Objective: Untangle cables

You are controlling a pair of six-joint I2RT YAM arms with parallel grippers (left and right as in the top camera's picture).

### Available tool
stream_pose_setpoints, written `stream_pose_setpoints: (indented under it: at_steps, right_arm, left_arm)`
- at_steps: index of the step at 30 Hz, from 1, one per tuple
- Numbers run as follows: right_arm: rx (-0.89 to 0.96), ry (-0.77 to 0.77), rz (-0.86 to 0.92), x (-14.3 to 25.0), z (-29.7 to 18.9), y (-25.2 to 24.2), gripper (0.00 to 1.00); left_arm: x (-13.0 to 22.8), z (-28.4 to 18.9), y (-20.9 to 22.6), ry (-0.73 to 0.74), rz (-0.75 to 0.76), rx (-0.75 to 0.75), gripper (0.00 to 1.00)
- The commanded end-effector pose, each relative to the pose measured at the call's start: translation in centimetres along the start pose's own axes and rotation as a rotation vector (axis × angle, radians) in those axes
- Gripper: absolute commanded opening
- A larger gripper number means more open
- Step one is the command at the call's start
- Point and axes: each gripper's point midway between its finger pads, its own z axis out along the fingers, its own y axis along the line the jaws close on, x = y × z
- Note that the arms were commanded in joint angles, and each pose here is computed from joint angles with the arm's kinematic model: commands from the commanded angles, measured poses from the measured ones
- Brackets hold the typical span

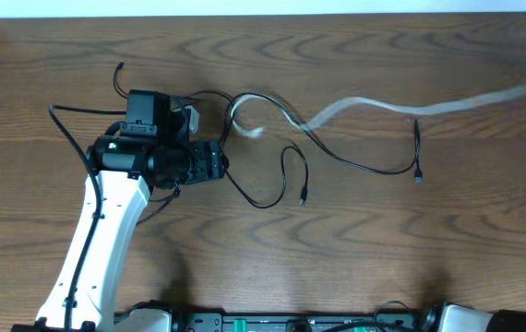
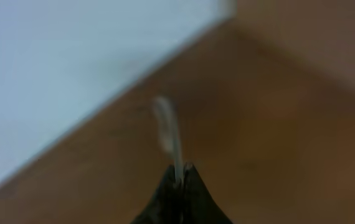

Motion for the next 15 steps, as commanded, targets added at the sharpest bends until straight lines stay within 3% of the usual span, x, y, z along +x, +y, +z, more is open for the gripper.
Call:
stream_pose_setpoints:
  at_steps: [1,4,6,7,10,13,15]
  right_arm:
    - [0.501,-0.067,-0.064,-1.5,-0.3,-9.9,0.01]
    - [0.555,0.060,-0.042,1.7,2.2,-11.5,0.01]
    - [0.477,0.159,-0.073,3.9,4.3,-10.2,0.02]
    - [0.383,0.227,-0.106,5.3,5.7,-8.8,0.06]
    - [-0.073,0.404,-0.205,9.4,8.0,-1.2,0.53]
    - [-0.416,0.512,-0.277,12.4,5.3,5.3,0.63]
    - [-0.544,0.697,-0.322,17.0,1.5,8.0,0.64]
  left_arm:
    - [0.2,-0.2,-0.3,-0.001,0.019,0.013,0.82]
    - [0.2,-0.2,-0.3,0.000,0.019,0.013,0.82]
    - [0.2,-0.2,-0.3,-0.001,0.019,0.013,0.82]
    - [0.2,-0.2,-0.3,-0.001,0.019,0.013,0.82]
    - [0.2,-0.2,-0.3,-0.001,0.019,0.013,0.82]
    - [0.2,-0.2,-0.3,-0.001,0.019,0.013,0.82]
    - [0.2,-0.2,-0.3,-0.001,0.019,0.013,0.82]
